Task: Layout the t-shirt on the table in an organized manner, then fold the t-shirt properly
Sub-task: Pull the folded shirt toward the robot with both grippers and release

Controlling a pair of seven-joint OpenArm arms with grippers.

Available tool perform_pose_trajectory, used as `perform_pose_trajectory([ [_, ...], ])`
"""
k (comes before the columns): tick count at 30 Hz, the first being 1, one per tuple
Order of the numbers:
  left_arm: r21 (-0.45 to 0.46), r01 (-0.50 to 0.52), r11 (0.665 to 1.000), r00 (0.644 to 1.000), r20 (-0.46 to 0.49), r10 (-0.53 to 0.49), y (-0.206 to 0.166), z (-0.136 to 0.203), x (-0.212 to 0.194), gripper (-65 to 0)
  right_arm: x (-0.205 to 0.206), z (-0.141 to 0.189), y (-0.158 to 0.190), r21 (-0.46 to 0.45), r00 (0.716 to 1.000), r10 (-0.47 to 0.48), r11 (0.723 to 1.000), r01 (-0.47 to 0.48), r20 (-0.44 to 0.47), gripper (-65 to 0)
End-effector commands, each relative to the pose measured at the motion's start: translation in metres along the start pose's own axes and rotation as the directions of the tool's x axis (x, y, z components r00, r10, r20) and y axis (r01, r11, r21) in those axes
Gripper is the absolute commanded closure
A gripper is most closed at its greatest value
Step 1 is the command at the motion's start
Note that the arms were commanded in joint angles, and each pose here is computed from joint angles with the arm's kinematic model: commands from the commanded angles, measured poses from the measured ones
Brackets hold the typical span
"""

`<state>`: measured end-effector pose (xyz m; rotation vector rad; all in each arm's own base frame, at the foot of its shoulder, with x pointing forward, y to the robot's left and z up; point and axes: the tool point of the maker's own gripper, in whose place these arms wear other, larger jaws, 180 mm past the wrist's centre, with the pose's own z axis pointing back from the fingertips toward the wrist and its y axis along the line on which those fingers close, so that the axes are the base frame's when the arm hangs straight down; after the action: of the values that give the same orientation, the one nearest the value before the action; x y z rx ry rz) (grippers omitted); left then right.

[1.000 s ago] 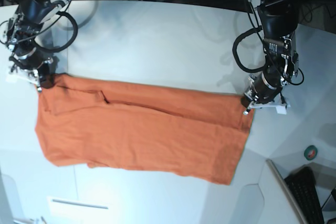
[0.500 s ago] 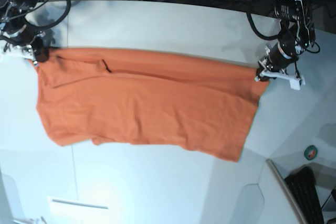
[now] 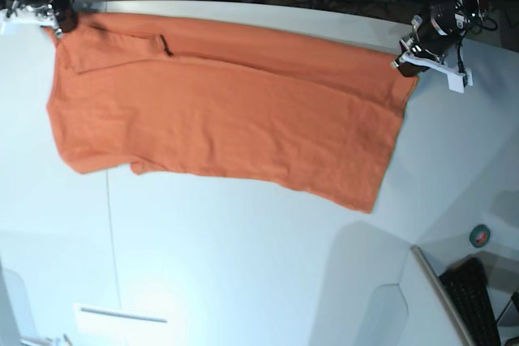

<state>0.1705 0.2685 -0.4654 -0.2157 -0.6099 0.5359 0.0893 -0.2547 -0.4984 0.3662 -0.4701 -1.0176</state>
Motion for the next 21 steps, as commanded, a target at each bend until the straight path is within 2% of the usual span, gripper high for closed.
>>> perform_pose_trajectory([
  [1,-0.001,0.013,1.0,1.0,0.028,-0.013,0.002,0.005,0.009,0.0,0.013,0.005,0.003,0.012,0.999,0.011,1.0,-0.012,0.04,0.0],
  [16,0.014,0.012,1.0,1.0,0.003,-0.012,0.009,0.008,-0.002,0.0,0.014,0.006,0.002,0.004,0.999,0.017,1.0,-0.017,0.04,0.0],
  [17,0.015,0.012,1.0,1.0,0.0,-0.012,0.009,0.009,-0.003,-0.7,0.014,0.006,0.001,0.002,0.999,0.016,1.0,-0.016,0.041,-7.5],
  [20,0.016,0.012,1.0,1.0,-0.001,-0.012,0.01,0.009,-0.004,-22.9,0.014,0.008,-0.001,-0.003,0.999,0.015,1.0,-0.015,0.045,-30.9],
  [21,0.022,0.008,1.0,1.0,0.005,-0.008,0.012,0.01,-0.002,-29.1,0.013,0.009,-0.003,-0.008,0.999,0.015,1.0,-0.014,0.045,-33.5],
])
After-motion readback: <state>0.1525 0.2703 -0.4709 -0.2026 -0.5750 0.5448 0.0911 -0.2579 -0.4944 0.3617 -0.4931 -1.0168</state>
